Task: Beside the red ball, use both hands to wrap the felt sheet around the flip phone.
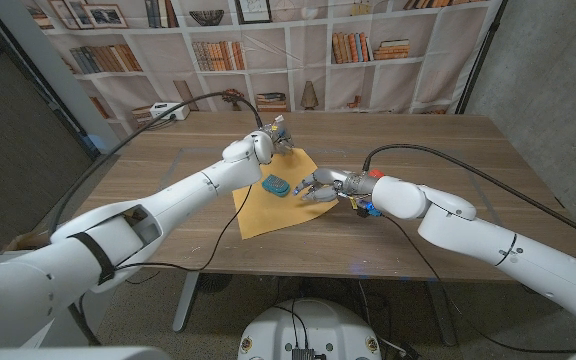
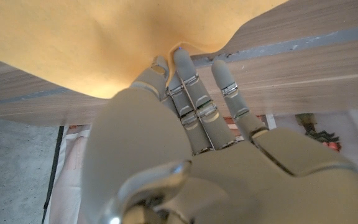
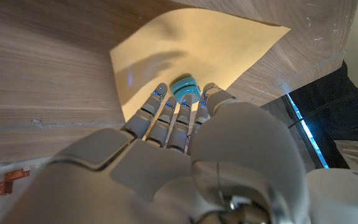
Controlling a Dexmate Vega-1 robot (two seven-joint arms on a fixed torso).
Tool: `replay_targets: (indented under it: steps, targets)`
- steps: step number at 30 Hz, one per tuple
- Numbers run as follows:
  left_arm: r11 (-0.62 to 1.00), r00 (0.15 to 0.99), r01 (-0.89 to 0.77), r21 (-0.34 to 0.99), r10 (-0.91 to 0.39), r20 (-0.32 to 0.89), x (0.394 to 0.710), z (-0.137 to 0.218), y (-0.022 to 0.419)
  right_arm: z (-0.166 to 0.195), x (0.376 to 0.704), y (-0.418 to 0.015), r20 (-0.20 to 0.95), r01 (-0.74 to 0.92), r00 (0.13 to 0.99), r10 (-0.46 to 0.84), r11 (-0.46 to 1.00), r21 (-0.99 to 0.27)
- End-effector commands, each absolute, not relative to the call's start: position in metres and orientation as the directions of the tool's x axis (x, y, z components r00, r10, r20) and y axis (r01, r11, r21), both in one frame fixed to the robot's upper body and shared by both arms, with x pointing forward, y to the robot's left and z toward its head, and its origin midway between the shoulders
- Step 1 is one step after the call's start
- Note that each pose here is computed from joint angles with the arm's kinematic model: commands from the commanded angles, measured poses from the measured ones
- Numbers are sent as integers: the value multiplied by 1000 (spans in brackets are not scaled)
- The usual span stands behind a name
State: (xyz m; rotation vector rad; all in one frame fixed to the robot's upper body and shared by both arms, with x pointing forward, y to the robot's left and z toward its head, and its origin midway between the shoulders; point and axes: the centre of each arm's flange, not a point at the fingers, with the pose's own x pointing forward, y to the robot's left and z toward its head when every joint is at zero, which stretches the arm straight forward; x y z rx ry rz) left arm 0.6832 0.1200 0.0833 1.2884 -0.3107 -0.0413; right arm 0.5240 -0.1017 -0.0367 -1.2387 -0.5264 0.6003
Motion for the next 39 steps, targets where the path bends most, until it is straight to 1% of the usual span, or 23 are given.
replay_targets:
  steps: [1, 12, 19, 25, 28, 34, 39]
  targets:
    - [299, 948, -29, 954, -295, 122, 683, 106, 133, -49, 531, -83, -33, -127, 743, 669, 92, -988]
    - [318, 947, -54, 947, -283, 149, 683, 108, 130, -54, 528, -78, -91, -117, 777, 623, 1, -993]
    - [314, 943, -51, 948, -298, 149, 677, 114, 129, -60, 539, -82, -137, -156, 806, 576, -17, -988]
    - [318, 935, -32, 948, -324, 141, 662, 127, 133, -66, 550, -86, -165, -186, 819, 549, -17, -982]
    - [307, 932, -5, 952, -343, 115, 655, 135, 134, -66, 553, -87, -162, -179, 826, 540, -22, -984]
    - [299, 904, 128, 946, -428, 13, 640, 151, 138, -64, 557, -90, -132, -143, 846, 516, -20, -990]
    - [273, 855, 252, 928, -513, -81, 629, 161, 142, -62, 561, -93, -117, -125, 859, 499, -18, -992]
